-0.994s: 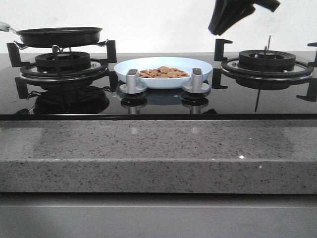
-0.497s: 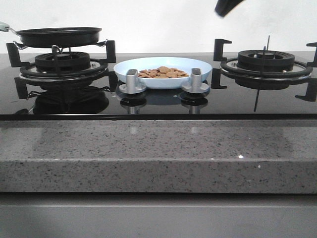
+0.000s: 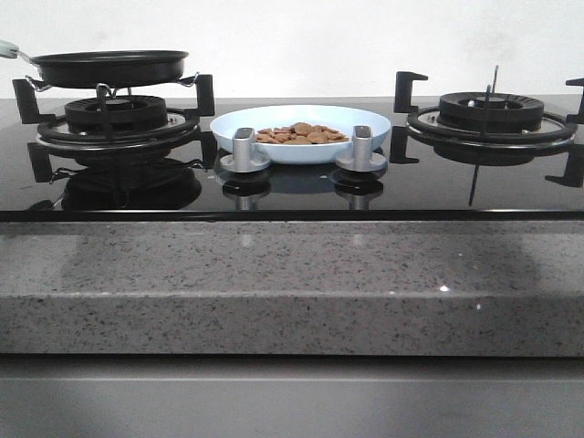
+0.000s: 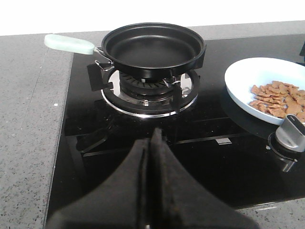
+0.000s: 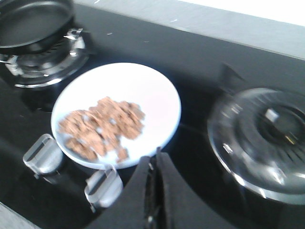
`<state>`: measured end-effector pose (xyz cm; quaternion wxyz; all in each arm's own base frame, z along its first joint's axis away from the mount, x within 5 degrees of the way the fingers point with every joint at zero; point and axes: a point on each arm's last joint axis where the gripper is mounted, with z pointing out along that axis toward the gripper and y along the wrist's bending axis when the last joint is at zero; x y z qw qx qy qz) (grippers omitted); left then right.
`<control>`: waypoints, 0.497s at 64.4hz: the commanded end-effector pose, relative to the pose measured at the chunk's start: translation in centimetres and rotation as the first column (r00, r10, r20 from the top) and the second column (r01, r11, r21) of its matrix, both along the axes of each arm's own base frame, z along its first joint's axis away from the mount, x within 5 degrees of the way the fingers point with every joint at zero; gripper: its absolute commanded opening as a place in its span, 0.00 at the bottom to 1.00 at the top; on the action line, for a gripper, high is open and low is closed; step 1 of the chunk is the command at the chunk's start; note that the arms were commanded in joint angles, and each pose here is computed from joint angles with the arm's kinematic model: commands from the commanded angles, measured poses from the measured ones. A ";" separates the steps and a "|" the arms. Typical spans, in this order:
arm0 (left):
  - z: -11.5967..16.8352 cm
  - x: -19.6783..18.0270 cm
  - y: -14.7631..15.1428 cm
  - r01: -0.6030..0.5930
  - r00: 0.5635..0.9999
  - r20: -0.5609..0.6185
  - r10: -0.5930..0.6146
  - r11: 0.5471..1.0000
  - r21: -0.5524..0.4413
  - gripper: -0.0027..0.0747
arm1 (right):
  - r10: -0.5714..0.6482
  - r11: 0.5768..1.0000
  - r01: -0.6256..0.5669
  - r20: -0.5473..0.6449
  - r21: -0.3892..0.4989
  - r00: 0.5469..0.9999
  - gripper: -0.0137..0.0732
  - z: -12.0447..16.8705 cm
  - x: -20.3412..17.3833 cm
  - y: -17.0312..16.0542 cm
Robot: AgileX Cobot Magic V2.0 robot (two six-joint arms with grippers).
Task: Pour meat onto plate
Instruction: 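Open the right gripper and raise it away from the plate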
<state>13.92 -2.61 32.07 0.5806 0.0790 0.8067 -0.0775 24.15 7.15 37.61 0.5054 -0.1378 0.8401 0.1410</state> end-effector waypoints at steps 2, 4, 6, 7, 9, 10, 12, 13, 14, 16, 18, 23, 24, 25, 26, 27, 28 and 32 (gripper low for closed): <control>1.6 0.2 0.1 -0.018 0.996 0.092 0.020 0.999 -0.028 0.01 | -0.072 0.997 0.066 0.188 0.040 0.980 0.09 0.5 -3.5 -1.4; 1.6 0.2 0.1 -0.018 0.996 0.092 0.020 0.999 -0.028 0.01 | -0.082 0.996 0.075 0.203 0.038 0.976 0.09 -0.2 -4.5 -1.8; 1.6 0.2 0.1 -0.018 0.996 0.092 0.020 0.999 -0.028 0.01 | -0.089 0.996 0.083 0.215 0.038 0.973 0.09 -0.9 -5.5 -2.0; 1.6 0.2 0.1 -0.018 0.996 0.092 0.020 0.999 -0.028 0.01 | -0.092 0.996 0.086 0.219 0.039 0.971 0.09 -1.2 -5.9 -2.2; 1.6 0.2 0.1 -0.018 0.996 0.092 0.020 0.999 -0.028 0.01 | -0.099 0.995 0.093 0.223 0.039 0.970 0.09 -2.0 -6.6 -2.4; 1.6 0.2 0.1 -0.018 0.996 0.092 0.020 0.999 -0.028 0.01 | -0.103 0.995 0.096 0.229 0.041 0.968 0.09 -2.3 -7.1 -2.5; 1.6 0.2 0.1 -0.018 0.996 0.092 0.020 0.999 -0.028 0.01 | -0.108 0.994 0.100 0.235 0.043 0.966 0.09 -2.8 -7.7 -2.7; 1.6 0.2 0.1 -0.018 0.996 0.092 0.020 0.999 -0.028 0.01 | -0.110 0.994 0.102 0.244 0.046 0.963 0.09 -2.9 -8.0 -2.8; 1.6 0.2 0.1 -0.018 0.996 0.092 0.020 0.999 -0.028 0.01 | -0.113 0.993 0.104 0.248 0.047 0.962 0.09 -3.2 -8.3 -2.9; 1.6 0.2 0.1 -0.018 0.996 0.092 0.020 0.999 -0.028 0.01 | -0.116 0.993 0.107 0.258 0.051 0.959 0.09 -3.6 -9.0 -3.1; 1.6 0.2 0.1 -0.018 0.996 0.092 0.020 0.999 -0.028 0.01 | -0.120 0.993 0.109 0.266 0.053 0.957 0.09 -3.9 -9.5 -3.2; 1.6 0.2 0.1 -0.018 0.996 0.092 0.020 0.999 -0.028 0.01 | -0.129 0.991 0.116 0.290 0.062 0.948 0.09 -4.6 -10.7 -3.5; 1.6 0.2 0.1 -0.018 0.996 0.092 0.020 0.999 -0.028 0.01 | -0.132 0.991 0.117 0.297 0.065 0.946 0.09 -4.7 -10.9 -3.6; 1.6 0.2 0.1 -0.018 0.996 0.092 0.020 0.999 -0.028 0.01 | -0.133 0.991 0.118 0.302 0.066 0.944 0.09 -4.8 -11.1 -3.6; 1.6 0.2 0.1 -0.018 0.996 0.092 0.020 0.999 -0.028 0.01 | -0.134 0.991 0.118 0.310 0.069 0.941 0.09 -4.8 -11.3 -3.7; 1.6 0.2 0.1 -0.018 0.996 0.092 0.020 0.999 -0.028 0.01 | -0.135 0.990 0.119 0.313 0.071 0.940 0.09 -4.8 -11.4 -3.7; 1.6 0.2 0.1 -0.018 0.996 0.092 0.020 0.999 -0.028 0.01 | -0.136 0.990 0.119 0.317 0.072 0.939 0.09 -4.8 -11.5 -3.8; 1.6 0.2 0.1 -0.018 0.996 0.092 0.020 0.999 -0.028 0.01 | -0.134 0.990 0.115 0.316 0.077 0.939 0.09 -4.8 -11.8 -3.8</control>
